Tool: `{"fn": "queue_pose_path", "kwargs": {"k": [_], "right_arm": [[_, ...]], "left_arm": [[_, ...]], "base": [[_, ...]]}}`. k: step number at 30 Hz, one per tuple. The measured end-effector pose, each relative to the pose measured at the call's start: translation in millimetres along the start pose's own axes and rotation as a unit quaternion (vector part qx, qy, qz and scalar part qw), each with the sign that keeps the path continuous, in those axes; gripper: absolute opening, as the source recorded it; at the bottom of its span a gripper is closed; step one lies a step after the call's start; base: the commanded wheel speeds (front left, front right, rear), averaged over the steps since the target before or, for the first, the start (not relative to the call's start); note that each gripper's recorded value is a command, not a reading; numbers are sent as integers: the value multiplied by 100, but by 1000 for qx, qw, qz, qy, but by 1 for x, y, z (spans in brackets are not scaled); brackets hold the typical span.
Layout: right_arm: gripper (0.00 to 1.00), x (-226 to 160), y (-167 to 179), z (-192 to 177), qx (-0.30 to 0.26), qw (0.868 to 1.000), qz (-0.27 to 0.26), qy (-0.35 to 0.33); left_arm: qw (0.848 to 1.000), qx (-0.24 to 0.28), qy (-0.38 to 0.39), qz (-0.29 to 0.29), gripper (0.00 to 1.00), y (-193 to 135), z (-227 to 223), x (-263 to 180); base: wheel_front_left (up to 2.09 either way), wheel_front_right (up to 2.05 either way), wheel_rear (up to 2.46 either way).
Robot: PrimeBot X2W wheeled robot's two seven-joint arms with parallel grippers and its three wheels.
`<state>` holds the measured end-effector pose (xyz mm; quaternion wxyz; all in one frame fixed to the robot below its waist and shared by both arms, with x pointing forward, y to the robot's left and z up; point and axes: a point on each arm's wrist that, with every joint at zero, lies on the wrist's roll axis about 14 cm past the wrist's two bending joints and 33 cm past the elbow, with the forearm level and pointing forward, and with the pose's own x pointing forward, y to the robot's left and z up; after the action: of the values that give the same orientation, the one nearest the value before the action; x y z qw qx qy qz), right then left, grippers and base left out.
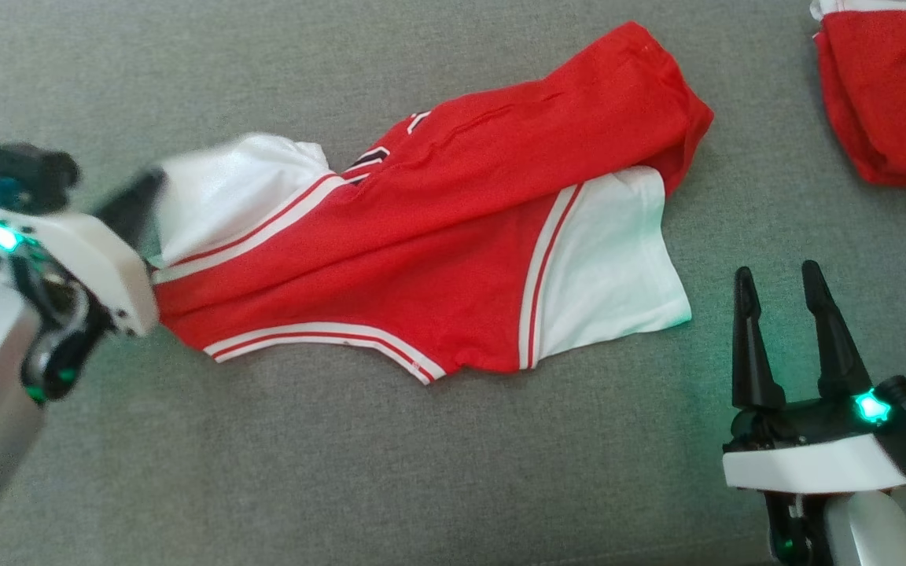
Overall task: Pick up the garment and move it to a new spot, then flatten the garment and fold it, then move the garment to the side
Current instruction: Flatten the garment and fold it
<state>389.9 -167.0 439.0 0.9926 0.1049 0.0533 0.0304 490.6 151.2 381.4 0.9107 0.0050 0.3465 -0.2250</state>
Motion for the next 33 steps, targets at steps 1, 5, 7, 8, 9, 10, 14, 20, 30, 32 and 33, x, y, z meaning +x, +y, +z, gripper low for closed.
{"fn": "queue_pose_path", "kwargs": {"k": [1,5,7,8,9,10,14,20,30,32,33], "right_arm": [[100,0,1,1,-3,1000,2,-1],[100,6,12,4,-6,1000,21,-7],[100,14,22,5,-6,999,42,-9],[100,20,26,3,-5,999,53,-7],[100,27,28,2,-1,998,60,-3],[100,35,29,-2,6,998,65,11],[100,80,21,-8,-10,991,86,102],[100,138,11,17,-40,974,117,191],[100,161,-8,-30,-88,943,124,297],[100,166,-5,-37,-97,939,131,303],[100,169,-3,-39,-101,938,134,304]], "left_arm": [[999,22,-24,12,0,6,11,-3],[983,103,-136,64,0,29,71,-23],[977,117,-164,72,0,31,89,-31],[975,118,-171,74,0,32,92,-34],[975,118,-173,76,0,33,93,-36],[975,118,-172,78,0,34,92,-37],[975,126,-167,77,0,35,87,-34],[972,143,-175,63,0,26,92,-33],[968,152,-193,51,0,17,101,-41],[967,155,-195,54,0,19,101,-43],[967,156,-194,54,0,19,100,-44]], "base": [[0,0,0],[0,0,0],[0,0,0],[0,0,0],[0,0,0],[0,0,0],[0,0,0],[0,0,0],[0,0,0],[0,0,0],[0,0,0]]}}
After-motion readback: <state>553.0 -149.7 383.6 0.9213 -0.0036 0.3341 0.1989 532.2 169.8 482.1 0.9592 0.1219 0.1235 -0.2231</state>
